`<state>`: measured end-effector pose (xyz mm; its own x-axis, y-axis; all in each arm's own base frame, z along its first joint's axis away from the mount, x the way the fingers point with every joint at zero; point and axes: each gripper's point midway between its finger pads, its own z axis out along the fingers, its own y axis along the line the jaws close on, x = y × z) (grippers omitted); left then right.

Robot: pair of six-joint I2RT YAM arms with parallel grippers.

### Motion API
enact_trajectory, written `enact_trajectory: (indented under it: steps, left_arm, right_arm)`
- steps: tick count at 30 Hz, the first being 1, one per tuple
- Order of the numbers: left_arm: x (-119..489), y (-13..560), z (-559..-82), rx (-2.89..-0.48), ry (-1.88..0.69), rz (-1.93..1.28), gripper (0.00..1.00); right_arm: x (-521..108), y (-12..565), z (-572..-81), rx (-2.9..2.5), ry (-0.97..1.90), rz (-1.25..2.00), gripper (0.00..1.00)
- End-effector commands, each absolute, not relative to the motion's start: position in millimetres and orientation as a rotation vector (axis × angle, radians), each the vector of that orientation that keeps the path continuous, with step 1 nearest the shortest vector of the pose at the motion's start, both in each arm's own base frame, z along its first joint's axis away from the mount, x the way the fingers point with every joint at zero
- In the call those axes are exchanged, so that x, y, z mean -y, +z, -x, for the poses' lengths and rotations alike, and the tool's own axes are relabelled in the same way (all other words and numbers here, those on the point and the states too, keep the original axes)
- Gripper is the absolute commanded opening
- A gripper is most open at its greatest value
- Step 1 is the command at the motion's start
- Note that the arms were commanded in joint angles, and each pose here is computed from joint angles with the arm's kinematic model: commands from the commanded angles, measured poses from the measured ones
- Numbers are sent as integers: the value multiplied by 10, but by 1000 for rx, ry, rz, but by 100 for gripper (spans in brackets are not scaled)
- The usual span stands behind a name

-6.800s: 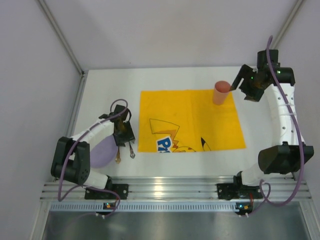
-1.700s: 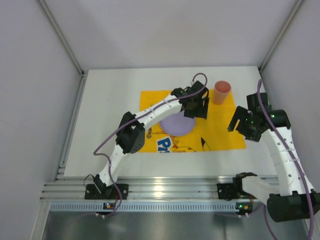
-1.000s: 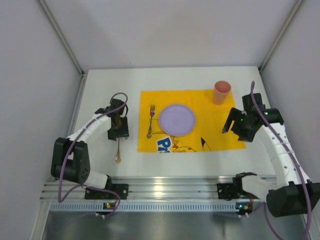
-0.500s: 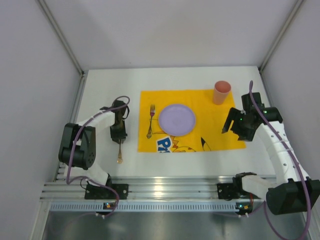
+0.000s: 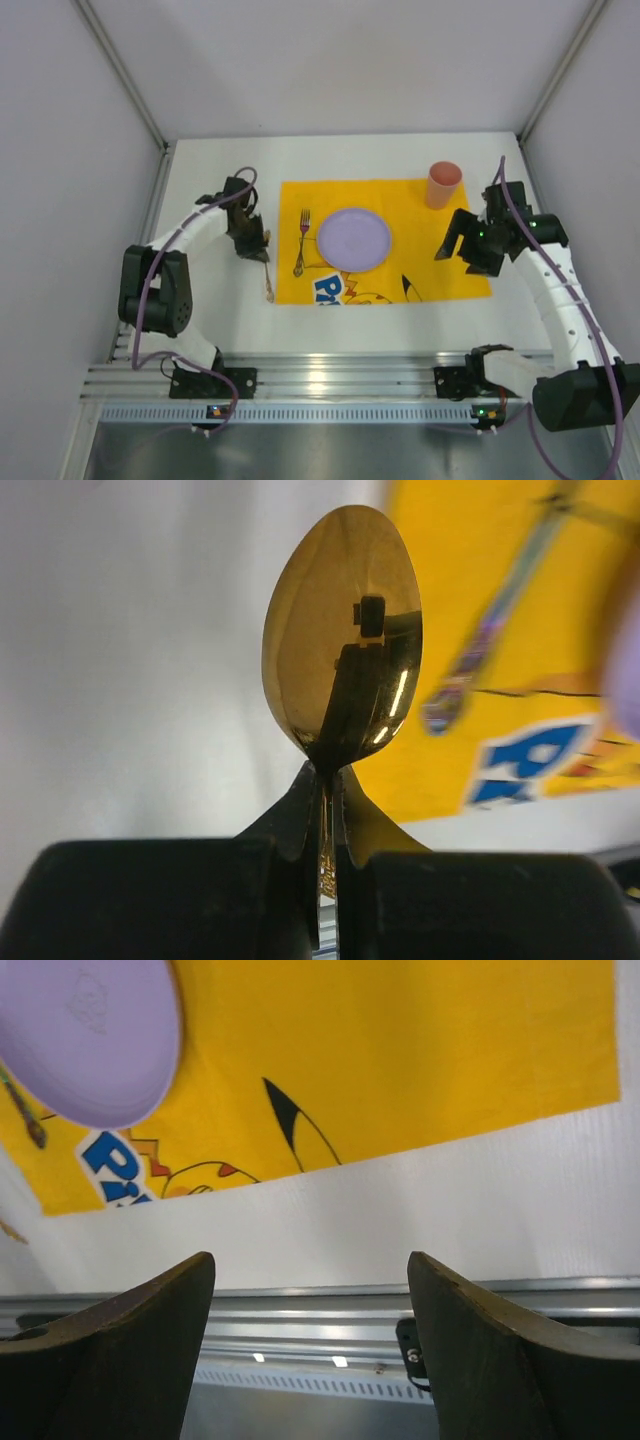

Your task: Set the dinner table for one person

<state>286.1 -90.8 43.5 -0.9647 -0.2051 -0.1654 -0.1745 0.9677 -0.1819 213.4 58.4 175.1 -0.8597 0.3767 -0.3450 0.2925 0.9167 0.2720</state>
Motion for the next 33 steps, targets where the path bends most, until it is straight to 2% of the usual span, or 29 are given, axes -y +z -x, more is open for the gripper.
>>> enact_trajectory:
  steps: [1,3,6,7,8,9,10,14,18,23,27,33]
  left_arm:
    - [1770,1662,-3359,-2570,-914,100,0]
    - [2168,2256,-3431,-2373,-1267,5,0]
    - [2525,2742,-3364,-2198,-1604,13,0]
    - [2630,3087,-3417,-1999,-1681,-119,0]
    - [2752,3135,-3324,-2001,-1816,-33,0]
    - [2846,3165,-3326,-1969,-1886,-37,0]
    - [2914,3426,-3280,-1808,-1938,-160,0]
    - [3288,3748,-3008,-1681,-2217,-200,0]
    - [3552,3851,-2847,-1604,-2359,-260,0]
    - [3709,3754,-2810,-1609,-2405,-251,0]
    - [3727,3686,-2846,-1568,-2439,-218,0]
    - [3844,3590,-2907,-1597,-2436,-216,0]
  right_arm:
    - [-1040,2262,-2387,-2482,652,-306,79]
    - [-1356,2448,-2404,-2415,902,-219,80]
    - [-1721,2672,-2383,-2314,1245,-149,81]
    - [-1804,2736,-2372,-2281,1331,-134,81]
    - [-1880,2699,-2344,-2290,1436,-209,81]
    - [-1963,2877,-2371,-2189,1525,-126,80]
    - [-2008,2930,-2365,-2154,1579,-117,81]
    - [-2109,3014,-2392,-2057,1785,-199,81]
    - [-2136,3198,-2449,-1907,1897,-198,79]
    - [-2127,3308,-2449,-1838,1971,-242,75]
    - [-2131,3247,-2425,-1846,1978,-253,55]
    - [-2193,3210,-2324,-1862,2019,-239,51]
